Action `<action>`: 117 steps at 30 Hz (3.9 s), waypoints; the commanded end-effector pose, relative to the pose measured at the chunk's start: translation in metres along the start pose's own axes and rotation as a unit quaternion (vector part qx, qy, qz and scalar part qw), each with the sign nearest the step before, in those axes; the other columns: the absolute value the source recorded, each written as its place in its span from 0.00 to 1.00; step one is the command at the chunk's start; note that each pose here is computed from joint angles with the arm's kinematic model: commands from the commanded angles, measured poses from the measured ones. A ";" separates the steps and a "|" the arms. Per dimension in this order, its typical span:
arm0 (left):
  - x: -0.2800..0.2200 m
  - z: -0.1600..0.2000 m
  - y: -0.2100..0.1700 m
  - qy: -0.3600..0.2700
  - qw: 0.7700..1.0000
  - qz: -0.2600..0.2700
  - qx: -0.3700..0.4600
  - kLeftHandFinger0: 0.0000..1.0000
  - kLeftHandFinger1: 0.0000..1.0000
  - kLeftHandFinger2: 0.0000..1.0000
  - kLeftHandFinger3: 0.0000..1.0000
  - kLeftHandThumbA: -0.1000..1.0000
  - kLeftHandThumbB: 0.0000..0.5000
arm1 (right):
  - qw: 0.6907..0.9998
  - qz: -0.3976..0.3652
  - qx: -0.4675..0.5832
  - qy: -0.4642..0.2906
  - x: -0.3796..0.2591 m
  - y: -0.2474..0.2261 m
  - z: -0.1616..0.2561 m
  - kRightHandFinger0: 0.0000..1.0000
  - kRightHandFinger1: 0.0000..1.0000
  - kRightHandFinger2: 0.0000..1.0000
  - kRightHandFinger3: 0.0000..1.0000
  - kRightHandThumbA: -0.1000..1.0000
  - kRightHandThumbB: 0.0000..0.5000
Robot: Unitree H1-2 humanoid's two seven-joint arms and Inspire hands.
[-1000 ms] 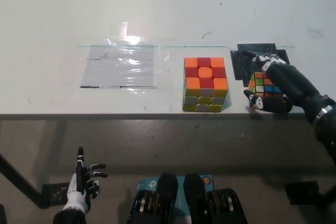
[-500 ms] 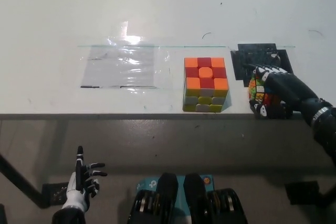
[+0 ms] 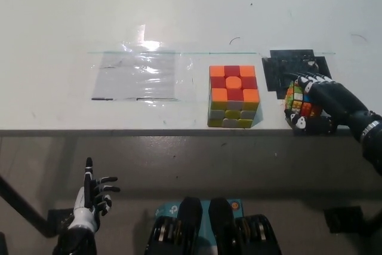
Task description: The robot uses its right hand to pick up the small cube kept on the middle on the desk and place it on the bigger cube kept next to it
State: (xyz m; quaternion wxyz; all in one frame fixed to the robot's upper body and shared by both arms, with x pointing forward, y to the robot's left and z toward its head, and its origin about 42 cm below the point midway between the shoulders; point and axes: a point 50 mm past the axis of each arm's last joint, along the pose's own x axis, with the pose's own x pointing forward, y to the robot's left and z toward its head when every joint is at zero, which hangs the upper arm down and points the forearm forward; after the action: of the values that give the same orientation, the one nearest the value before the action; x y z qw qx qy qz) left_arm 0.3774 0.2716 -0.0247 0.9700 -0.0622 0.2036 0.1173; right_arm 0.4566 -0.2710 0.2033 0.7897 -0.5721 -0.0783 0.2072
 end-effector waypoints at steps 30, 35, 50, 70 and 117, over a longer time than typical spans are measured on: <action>0.020 0.053 -0.005 -0.093 0.995 -0.014 0.036 0.06 0.21 0.32 0.16 1.00 1.00 | 0.956 -0.164 -0.233 -0.069 0.030 0.010 -0.027 0.00 0.12 0.51 0.23 0.00 0.00; 0.020 0.055 -0.009 -0.096 0.994 -0.018 0.040 0.18 0.26 0.34 0.18 1.00 1.00 | 0.952 -0.197 -0.223 -0.066 0.032 0.013 -0.032 0.00 0.16 0.60 0.09 0.00 0.04; 0.019 0.052 -0.007 -0.094 0.994 -0.022 0.050 0.27 0.24 0.33 0.19 1.00 1.00 | 0.942 -0.246 -0.197 -0.111 0.042 0.007 -0.016 0.00 0.34 0.74 0.63 0.00 0.62; 0.014 0.036 0.001 -0.073 0.997 -0.007 0.035 0.27 0.22 0.27 0.15 1.00 1.00 | 0.916 -0.309 -0.186 -0.174 0.057 -0.092 0.047 0.00 0.36 0.73 0.59 0.00 0.46; 0.017 0.042 0.001 -0.074 0.997 -0.002 0.031 0.23 0.18 0.21 0.08 1.00 1.00 | 0.918 -0.293 -0.105 -0.246 0.061 -0.044 0.109 0.00 0.21 0.64 0.54 0.00 0.68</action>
State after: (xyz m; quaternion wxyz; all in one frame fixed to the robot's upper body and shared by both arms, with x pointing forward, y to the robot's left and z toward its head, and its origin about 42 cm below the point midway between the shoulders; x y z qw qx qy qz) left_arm 0.3908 0.2745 -0.0122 0.9801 -0.0272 0.1699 0.0995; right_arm 0.4804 -0.1637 0.2560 0.7007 -0.5661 -0.4204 0.1084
